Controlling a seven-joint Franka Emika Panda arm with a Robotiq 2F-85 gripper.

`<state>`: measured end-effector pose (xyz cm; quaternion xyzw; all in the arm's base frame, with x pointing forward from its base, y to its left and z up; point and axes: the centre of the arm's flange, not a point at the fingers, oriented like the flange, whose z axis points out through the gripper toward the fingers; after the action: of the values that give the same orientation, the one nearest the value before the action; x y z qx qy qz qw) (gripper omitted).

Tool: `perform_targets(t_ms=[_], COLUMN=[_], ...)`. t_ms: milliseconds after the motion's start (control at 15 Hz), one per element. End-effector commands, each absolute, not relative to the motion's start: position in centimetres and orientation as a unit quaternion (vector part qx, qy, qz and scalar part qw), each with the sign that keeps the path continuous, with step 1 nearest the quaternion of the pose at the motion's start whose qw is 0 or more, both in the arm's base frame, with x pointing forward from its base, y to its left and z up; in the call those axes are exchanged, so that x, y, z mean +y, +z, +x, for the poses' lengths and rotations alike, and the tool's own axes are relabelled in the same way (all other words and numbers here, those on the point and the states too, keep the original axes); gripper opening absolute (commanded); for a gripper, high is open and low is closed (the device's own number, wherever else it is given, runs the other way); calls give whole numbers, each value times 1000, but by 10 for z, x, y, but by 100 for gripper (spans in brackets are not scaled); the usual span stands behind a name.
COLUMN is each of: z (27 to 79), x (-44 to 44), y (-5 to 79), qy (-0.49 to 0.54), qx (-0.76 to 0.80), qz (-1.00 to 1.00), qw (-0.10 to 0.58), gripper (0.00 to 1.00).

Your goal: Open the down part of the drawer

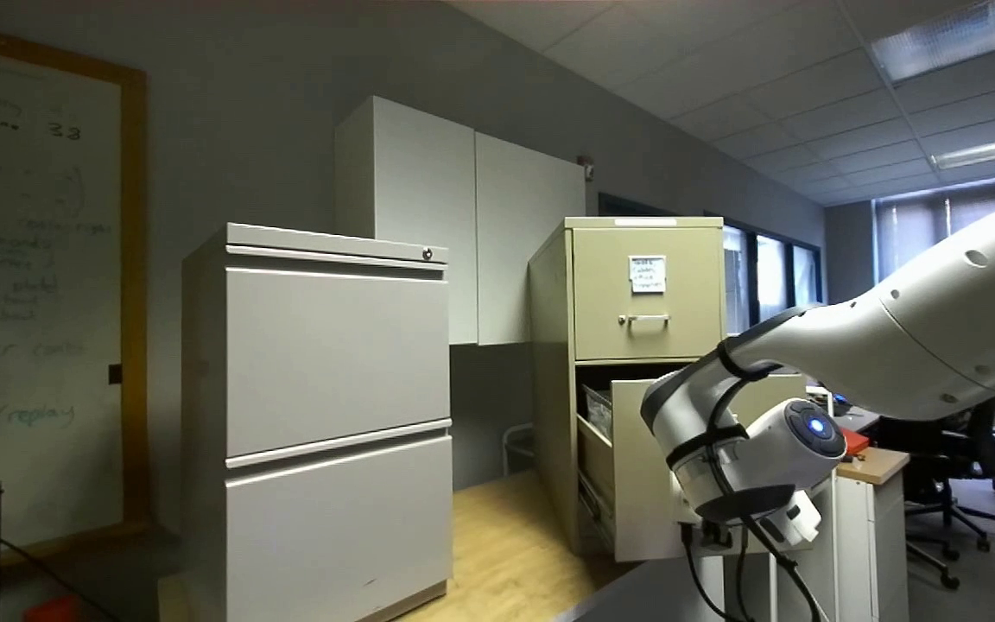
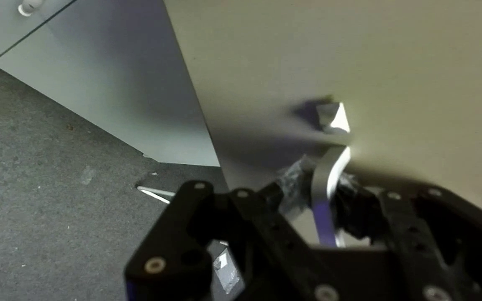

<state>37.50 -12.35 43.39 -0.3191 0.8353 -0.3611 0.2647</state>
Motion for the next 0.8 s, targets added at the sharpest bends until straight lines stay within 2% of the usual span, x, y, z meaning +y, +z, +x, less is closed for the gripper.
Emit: perform_targets(t_ms=[0,733], z=[389,358], x=[-52,-44], y=[453,420], qy=[-341,-353], qx=[808,783], qz=[-396,-436], qw=[271,269], gripper=[6,6])
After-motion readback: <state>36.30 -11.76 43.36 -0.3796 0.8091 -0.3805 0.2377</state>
